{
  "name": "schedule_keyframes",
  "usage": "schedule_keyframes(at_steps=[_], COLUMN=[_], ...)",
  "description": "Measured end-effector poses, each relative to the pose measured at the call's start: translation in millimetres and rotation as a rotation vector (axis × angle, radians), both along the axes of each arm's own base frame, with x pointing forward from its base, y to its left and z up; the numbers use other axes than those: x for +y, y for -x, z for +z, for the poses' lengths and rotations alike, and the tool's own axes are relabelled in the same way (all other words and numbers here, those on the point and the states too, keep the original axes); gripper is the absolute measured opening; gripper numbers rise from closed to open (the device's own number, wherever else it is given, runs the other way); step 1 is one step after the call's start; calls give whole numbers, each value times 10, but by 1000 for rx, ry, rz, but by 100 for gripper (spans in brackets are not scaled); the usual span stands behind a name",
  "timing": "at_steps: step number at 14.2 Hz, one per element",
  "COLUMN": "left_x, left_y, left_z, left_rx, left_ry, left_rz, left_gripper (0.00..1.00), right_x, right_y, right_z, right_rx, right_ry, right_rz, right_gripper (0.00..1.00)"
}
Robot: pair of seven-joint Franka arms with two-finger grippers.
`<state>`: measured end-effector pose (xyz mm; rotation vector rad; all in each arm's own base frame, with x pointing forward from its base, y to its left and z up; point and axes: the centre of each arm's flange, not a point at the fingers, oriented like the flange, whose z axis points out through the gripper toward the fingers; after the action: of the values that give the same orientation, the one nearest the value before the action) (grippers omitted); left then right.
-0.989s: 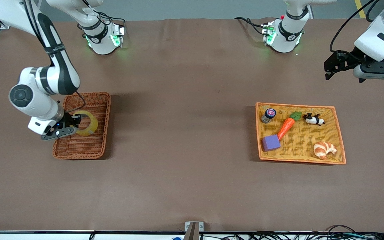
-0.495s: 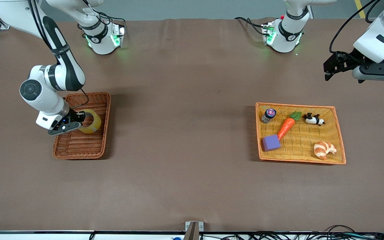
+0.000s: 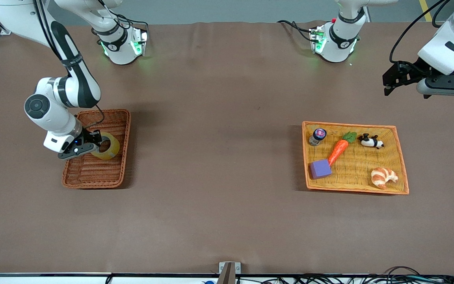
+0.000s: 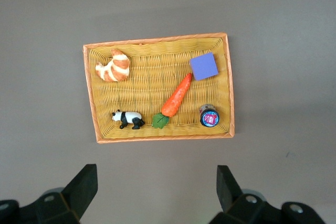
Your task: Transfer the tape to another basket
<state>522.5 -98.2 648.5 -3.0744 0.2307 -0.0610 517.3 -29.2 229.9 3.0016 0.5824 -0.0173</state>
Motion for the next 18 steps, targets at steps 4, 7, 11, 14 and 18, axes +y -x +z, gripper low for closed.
schedule_keyframes(at_steps=[4, 7, 11, 14, 18], left_x=[0, -1, 12, 23, 23], left_y=[-7, -9, -15, -17, -18], left_z=[-7, -1, 41, 58, 60], left_rx=[0, -3, -14, -18, -18], left_ry=[0, 1, 3, 4, 4], left_rz=[0, 0, 1, 3, 4], left_gripper=[100, 100, 100, 100, 100], right_x=[34, 72, 305, 331, -7], right_y=[-163, -534, -756, -736, -504], right_z=[352, 1454, 2895, 3555, 4156], right_rx=[-41, -57, -78, -67, -5], right_ry=[1, 10, -4, -76, -82], right_rz=[4, -6, -293, -480, -558], right_gripper=[86, 100, 100, 100, 100])
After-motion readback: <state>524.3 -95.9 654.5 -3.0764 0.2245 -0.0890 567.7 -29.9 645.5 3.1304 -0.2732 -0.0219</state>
